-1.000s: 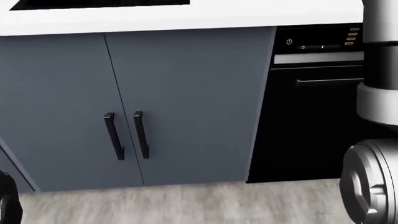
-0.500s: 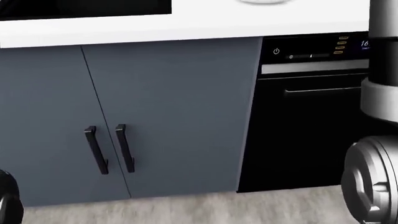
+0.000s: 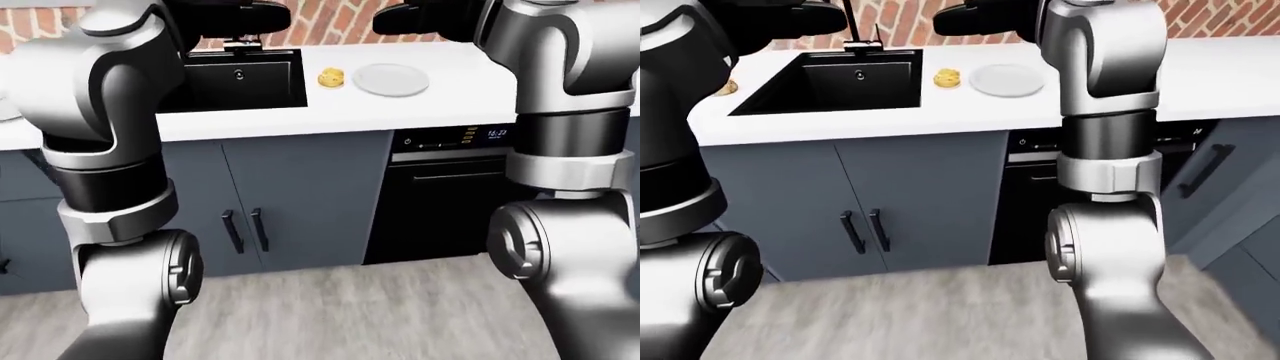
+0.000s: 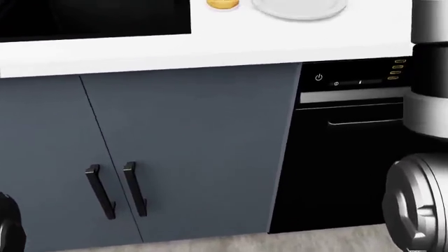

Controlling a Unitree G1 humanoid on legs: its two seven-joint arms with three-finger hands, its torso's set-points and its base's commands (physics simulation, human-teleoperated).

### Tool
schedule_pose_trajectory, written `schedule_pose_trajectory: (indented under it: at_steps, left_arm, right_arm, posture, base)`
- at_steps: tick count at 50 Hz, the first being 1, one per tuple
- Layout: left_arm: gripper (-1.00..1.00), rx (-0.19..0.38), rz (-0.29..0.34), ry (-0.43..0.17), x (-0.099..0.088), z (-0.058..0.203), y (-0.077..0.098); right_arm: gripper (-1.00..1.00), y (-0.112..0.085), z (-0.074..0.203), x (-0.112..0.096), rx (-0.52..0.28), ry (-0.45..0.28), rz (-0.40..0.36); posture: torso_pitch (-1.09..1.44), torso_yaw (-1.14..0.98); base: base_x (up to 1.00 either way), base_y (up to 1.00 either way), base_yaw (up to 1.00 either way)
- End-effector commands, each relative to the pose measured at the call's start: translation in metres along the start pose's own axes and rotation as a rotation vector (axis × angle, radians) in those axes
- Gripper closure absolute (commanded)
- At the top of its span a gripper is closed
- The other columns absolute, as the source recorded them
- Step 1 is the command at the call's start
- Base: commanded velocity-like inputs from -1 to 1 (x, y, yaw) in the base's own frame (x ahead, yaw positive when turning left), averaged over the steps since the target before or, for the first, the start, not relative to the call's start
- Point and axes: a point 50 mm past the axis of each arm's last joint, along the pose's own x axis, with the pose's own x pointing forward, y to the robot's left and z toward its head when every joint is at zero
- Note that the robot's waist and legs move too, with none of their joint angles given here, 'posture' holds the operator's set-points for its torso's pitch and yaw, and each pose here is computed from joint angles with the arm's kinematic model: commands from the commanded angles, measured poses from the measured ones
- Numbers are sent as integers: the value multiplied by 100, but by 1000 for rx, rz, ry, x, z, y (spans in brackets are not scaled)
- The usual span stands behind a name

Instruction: Place the pastries on the plates.

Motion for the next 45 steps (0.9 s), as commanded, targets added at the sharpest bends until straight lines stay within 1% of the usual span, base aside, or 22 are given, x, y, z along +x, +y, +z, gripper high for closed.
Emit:
schedule_pose_trajectory:
  at_steps: [1,34,45]
  left_arm:
    - [-100,-7,-12,-80,-4,17,-2]
    - [-100,-3,-13,-82,-6,20,-3]
    - [-100,1,-15,-84,-5,16,-3]
  right_arm:
    - [-100,-4,18,-6,-6,-83,-15]
    - [-100,-4,18,-6,-11,-82,-16]
    - [-100,-4,18,-7,-10,-85,-16]
  posture:
    - [0,0]
    - [0,0]
    - [0,0]
  base:
    - [21,0,0]
    - [21,0,0]
    - [21,0,0]
